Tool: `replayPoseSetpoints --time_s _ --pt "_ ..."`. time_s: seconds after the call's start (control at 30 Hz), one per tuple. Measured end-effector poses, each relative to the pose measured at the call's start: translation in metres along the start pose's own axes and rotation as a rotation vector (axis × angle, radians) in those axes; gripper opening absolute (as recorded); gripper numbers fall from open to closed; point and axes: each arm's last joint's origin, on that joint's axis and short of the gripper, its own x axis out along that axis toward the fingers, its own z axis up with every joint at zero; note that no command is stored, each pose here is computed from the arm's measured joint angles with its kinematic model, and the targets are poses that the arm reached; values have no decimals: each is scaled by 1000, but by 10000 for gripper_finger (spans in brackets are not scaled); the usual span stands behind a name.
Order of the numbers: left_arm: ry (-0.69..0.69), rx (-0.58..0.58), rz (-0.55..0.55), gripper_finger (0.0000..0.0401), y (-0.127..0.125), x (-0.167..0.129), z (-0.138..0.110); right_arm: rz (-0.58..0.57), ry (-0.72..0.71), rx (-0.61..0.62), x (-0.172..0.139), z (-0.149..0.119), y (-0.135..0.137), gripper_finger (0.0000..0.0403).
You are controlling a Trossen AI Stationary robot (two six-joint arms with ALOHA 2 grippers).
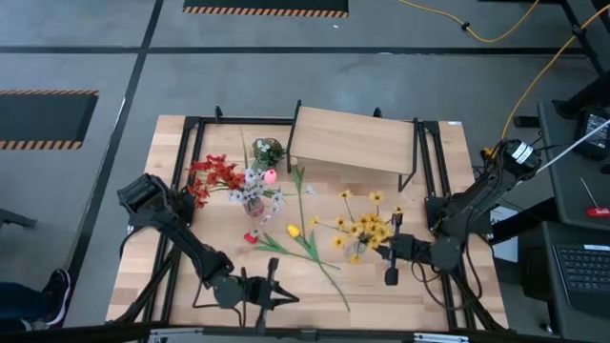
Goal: Pick and place flowers into a vace then onto a shelf
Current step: Put the yellow flowers into the transparent vase
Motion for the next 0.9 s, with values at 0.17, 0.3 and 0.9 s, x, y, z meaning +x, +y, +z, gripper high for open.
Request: replayPoseSetpoints --time_s 0.17,0.3,0.9 --pt "0 22 16 1 5 4 1 2 -17 33 -5 -17 -9 12" --pt "0 22 23 3 7 5 1 2 -16 31 -8 -27 -15 11" --pt "2 50 32 2 10 7 1 -8 30 11 -13 -54 -27 11"
